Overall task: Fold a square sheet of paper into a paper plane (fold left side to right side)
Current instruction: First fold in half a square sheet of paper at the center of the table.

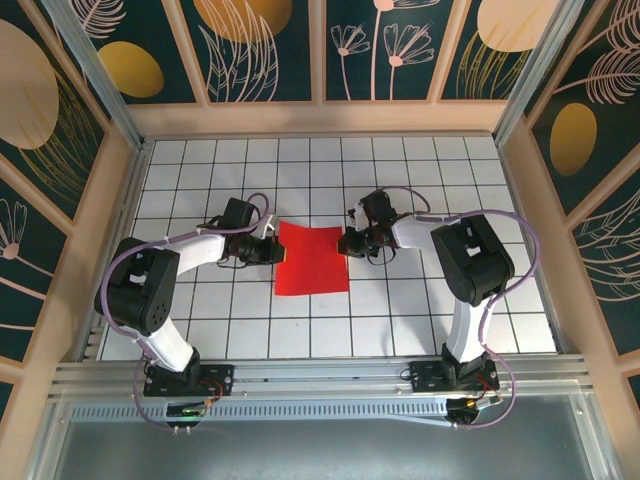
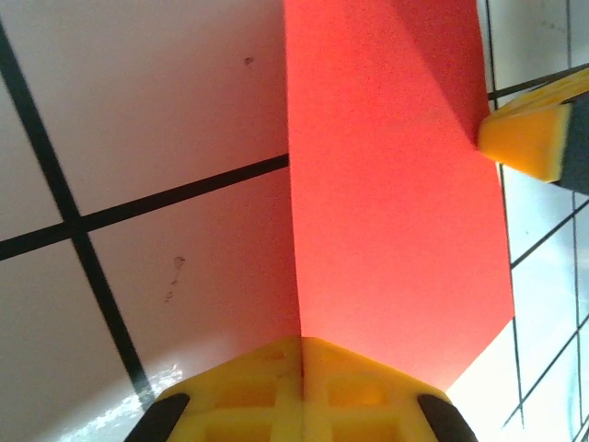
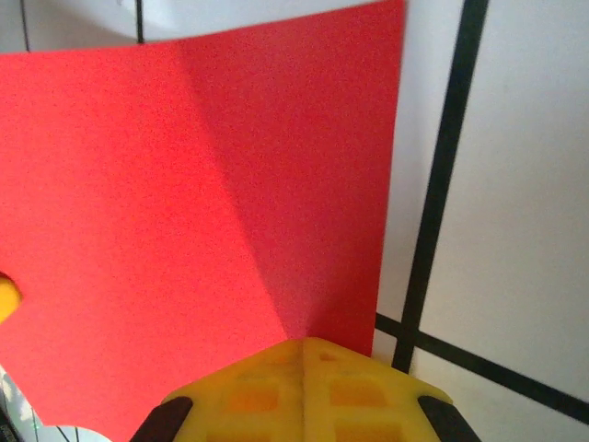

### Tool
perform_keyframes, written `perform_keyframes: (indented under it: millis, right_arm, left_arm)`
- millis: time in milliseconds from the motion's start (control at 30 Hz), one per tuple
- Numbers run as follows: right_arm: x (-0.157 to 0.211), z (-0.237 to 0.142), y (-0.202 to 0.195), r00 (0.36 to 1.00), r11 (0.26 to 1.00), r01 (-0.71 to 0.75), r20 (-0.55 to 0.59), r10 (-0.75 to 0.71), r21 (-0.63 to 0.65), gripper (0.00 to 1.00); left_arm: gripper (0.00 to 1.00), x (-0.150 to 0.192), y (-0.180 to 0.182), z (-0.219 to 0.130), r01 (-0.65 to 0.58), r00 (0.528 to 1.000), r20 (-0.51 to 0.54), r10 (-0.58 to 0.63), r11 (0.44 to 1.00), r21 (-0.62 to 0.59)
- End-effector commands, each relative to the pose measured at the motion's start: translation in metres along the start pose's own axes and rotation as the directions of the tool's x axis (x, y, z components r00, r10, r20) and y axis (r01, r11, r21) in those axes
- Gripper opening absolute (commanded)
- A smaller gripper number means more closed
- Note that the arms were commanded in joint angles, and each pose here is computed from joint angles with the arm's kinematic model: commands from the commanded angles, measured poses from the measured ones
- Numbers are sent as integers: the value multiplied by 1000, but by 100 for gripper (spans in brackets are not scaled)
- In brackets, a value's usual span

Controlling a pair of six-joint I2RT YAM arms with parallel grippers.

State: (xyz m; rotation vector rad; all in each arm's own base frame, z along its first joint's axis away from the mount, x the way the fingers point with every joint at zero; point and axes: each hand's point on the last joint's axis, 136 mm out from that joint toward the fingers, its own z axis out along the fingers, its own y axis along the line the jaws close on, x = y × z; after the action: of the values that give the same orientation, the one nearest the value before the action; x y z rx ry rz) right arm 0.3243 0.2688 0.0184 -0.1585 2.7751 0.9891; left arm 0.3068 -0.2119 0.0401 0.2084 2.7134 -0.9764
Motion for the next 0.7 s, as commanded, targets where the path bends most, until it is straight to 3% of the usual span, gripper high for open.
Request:
perform_keyframes:
  millis: [0,200,667]
  right_arm:
    - [20,7,-16,999,998,-10,-43,13,61,0]
    - [29,8,-21,999,998,-27,-43,30,57,0]
    - [25,7,-13,999,999,-29,-24,29,25,0]
  left_arm:
    - [14,-9,-22,-5,5,1000,11,-6,996,91]
    - [31,-20,-54,-17,-15,998,60,0,970,244]
    - [59,-23,-79,-13,-24,998,62,3,940,341]
